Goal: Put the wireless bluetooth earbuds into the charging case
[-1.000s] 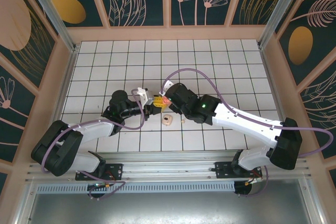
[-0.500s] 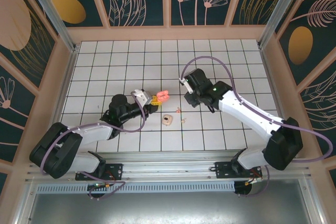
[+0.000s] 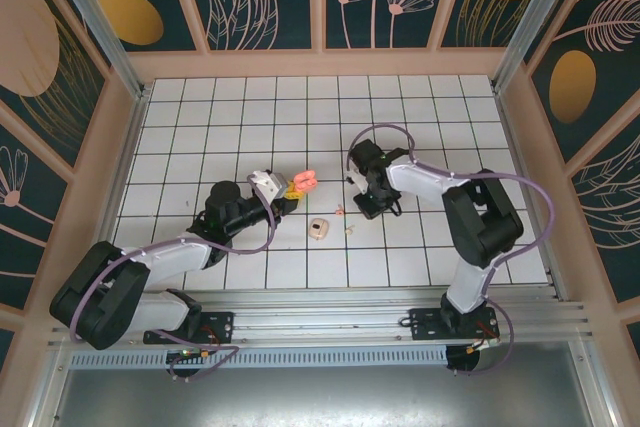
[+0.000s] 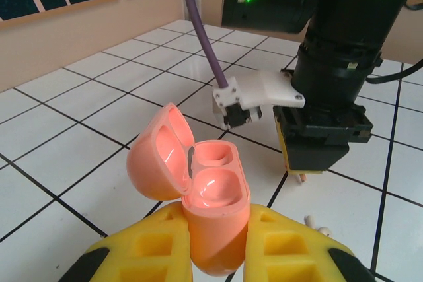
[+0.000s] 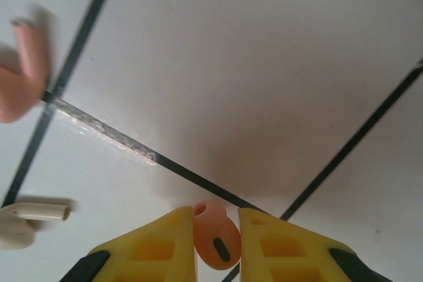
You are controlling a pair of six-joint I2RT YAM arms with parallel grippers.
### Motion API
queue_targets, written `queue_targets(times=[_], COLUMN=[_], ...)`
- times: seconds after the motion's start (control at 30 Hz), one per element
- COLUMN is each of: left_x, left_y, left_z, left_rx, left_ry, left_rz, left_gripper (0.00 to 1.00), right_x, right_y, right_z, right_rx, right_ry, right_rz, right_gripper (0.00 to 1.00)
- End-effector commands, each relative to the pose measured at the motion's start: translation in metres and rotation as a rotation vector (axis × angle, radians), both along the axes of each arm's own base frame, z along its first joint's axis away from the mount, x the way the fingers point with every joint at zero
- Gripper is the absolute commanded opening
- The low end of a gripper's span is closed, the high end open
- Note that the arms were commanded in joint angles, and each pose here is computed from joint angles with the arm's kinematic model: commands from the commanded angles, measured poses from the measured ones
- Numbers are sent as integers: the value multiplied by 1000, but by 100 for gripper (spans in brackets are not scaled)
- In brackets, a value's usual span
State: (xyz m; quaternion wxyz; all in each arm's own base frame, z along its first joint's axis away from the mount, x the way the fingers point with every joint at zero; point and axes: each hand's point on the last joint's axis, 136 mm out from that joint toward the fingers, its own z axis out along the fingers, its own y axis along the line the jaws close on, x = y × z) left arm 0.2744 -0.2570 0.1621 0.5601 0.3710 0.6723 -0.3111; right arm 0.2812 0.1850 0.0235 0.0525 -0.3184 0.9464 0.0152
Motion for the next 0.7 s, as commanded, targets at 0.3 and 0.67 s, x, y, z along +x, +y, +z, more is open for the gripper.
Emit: queue_targets(times=[0.3,0.67], left_x=[3,14], left_y=[-2,2], left_z=[9,15], left_rx=[-3,1], left_ry=[-34,-24], left_rz=[6,65], left_gripper=[6,6], right_x=[2,-2], right_y=[6,-11], right_z=[-7,59], right_rx=[11,36], right_ry=[91,50], right_rz=[8,-563], right_gripper=[34,42])
